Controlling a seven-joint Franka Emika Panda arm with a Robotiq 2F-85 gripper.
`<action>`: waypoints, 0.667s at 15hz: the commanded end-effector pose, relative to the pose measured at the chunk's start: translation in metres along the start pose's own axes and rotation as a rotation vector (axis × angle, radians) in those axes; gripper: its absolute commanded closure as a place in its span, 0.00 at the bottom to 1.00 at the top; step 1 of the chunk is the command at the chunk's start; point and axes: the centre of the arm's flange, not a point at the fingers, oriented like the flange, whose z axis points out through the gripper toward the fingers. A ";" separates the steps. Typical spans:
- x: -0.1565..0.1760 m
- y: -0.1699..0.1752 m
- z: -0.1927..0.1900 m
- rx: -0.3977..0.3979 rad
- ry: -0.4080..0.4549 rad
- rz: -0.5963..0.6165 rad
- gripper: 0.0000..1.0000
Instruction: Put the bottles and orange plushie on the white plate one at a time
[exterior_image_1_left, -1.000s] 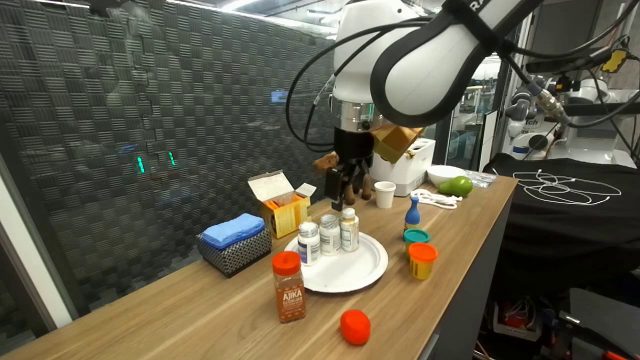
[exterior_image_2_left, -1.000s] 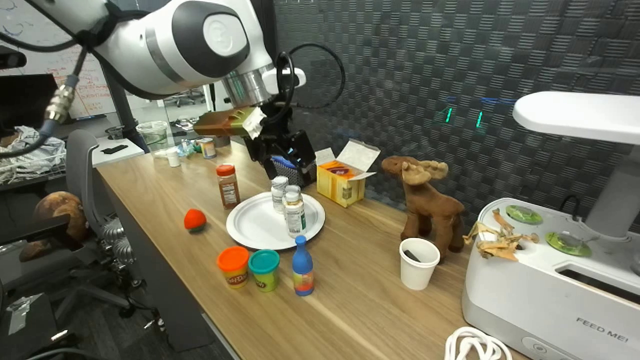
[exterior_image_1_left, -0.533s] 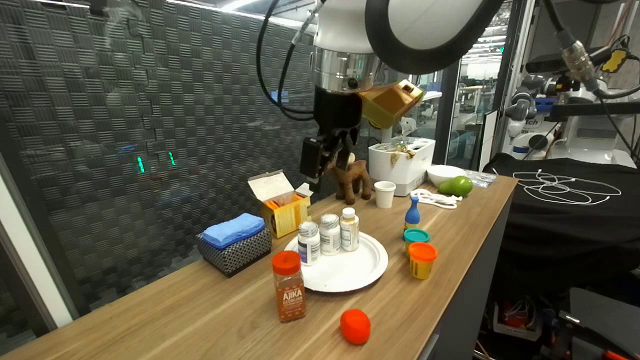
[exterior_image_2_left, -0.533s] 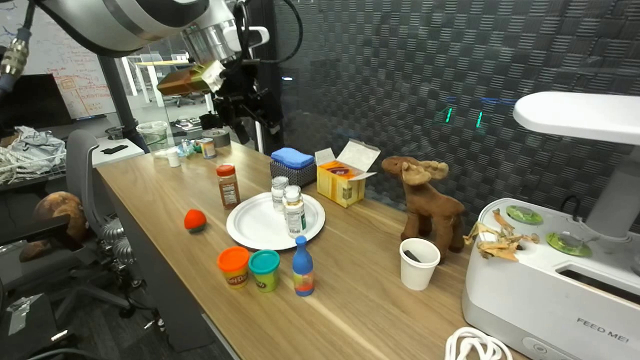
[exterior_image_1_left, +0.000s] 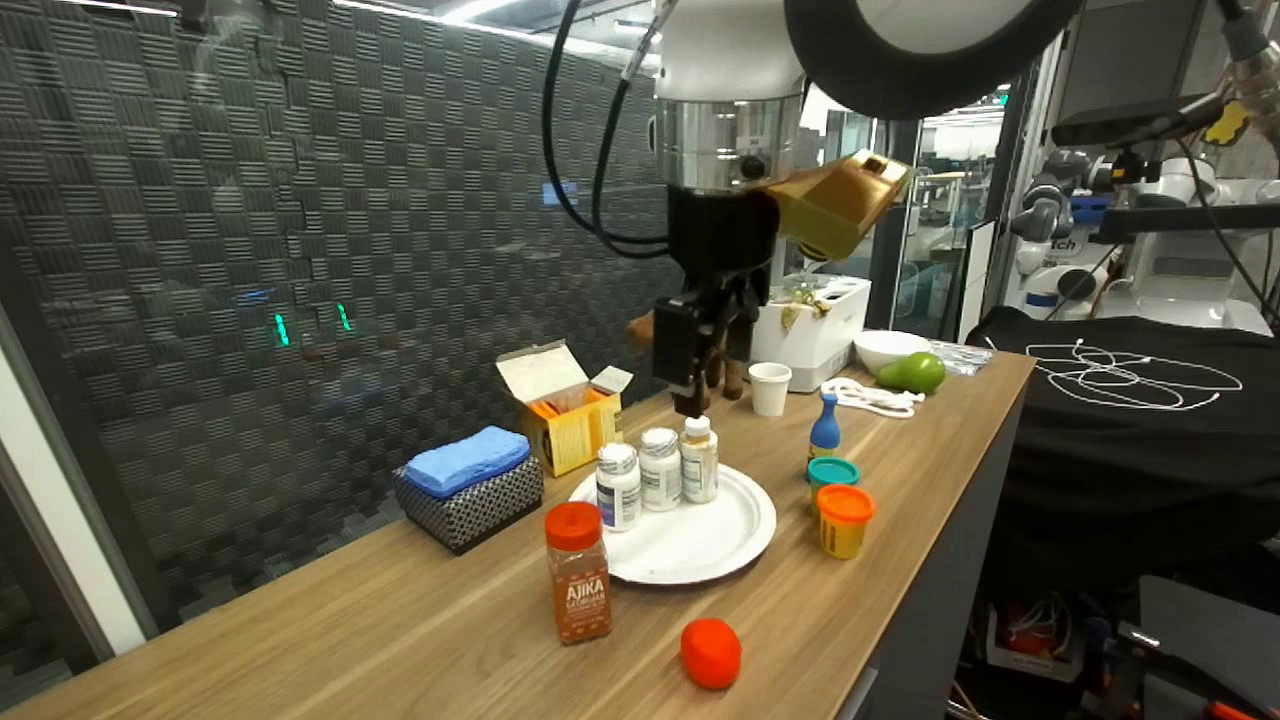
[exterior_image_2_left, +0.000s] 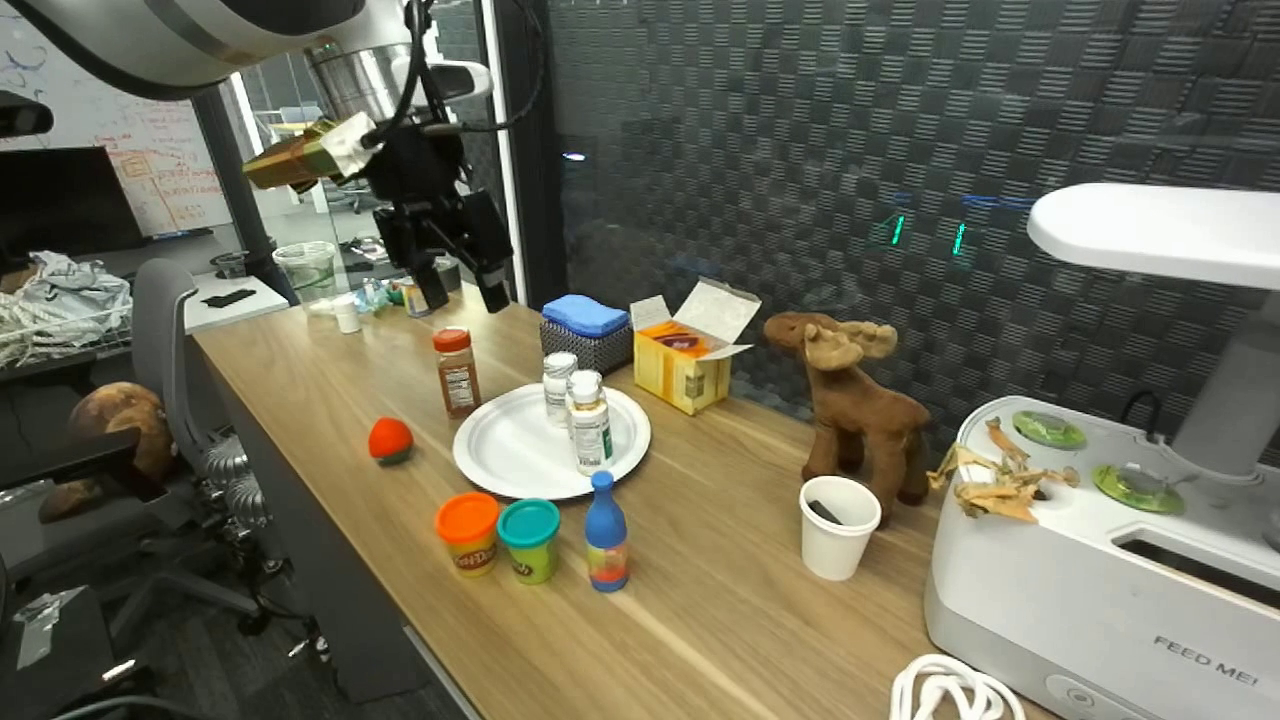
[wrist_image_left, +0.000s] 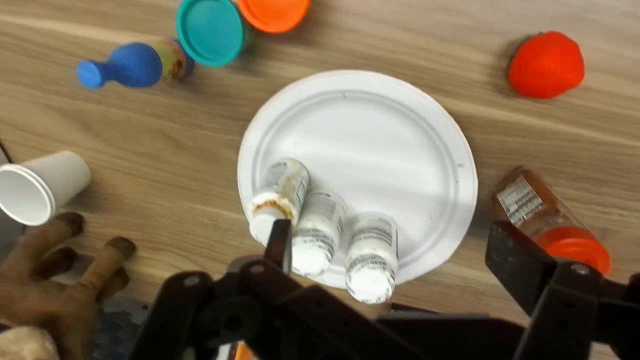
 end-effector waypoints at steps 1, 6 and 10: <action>-0.039 0.023 -0.002 -0.002 -0.066 0.155 0.00; -0.077 0.052 0.028 0.061 -0.153 0.413 0.00; -0.098 0.060 0.051 0.096 -0.232 0.496 0.00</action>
